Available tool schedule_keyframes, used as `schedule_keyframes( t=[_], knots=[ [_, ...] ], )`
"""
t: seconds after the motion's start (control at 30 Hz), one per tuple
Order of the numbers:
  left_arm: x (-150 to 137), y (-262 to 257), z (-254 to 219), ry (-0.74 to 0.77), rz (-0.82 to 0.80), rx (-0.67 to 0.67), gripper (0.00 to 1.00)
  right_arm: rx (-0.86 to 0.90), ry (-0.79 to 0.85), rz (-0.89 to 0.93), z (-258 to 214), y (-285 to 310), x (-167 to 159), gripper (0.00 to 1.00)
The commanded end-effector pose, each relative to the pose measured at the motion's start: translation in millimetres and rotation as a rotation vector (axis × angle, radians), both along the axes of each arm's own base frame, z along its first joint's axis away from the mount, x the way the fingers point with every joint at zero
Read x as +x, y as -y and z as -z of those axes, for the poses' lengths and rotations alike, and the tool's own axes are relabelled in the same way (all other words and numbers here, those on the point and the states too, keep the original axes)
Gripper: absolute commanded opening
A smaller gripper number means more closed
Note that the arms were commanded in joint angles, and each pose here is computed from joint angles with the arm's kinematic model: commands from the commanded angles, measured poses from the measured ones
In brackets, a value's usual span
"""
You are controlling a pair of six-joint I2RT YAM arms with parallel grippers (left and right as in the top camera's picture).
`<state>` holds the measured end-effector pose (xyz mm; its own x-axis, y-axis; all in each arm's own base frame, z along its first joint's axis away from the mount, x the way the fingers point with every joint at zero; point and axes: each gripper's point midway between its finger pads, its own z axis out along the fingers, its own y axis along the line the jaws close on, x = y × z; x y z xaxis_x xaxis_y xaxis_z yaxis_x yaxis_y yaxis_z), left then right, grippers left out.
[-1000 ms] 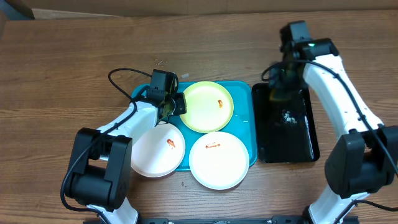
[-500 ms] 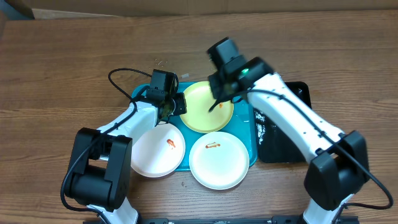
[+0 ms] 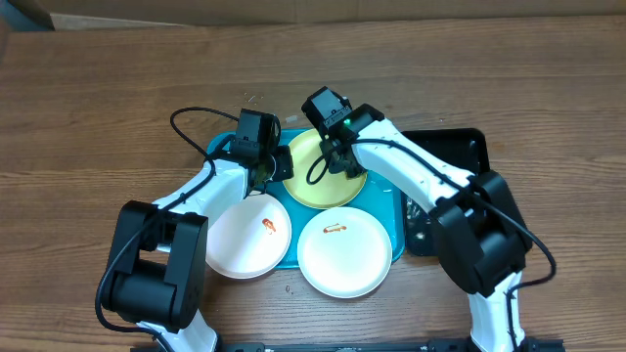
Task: Clean dirty plates on tray and stack at the side
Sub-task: 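Carry the sponge to the yellow plate and scrub its surface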
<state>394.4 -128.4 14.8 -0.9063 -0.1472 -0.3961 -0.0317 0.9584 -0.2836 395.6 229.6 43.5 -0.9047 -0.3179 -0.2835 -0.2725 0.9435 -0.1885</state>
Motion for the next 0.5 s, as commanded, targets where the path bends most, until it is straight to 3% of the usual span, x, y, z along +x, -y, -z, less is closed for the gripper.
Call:
schedule_keyframes(
  t=[0.0,0.47],
  knots=[
    [7,4,-3,0.015,0.005,-0.001,0.04,-0.017,0.001,0.063,11,9,5,0.04],
    [7,4,-3,0.015,0.005,0.0,0.04,0.059,-0.176,0.088,62,8,-9,0.04]
  ],
)
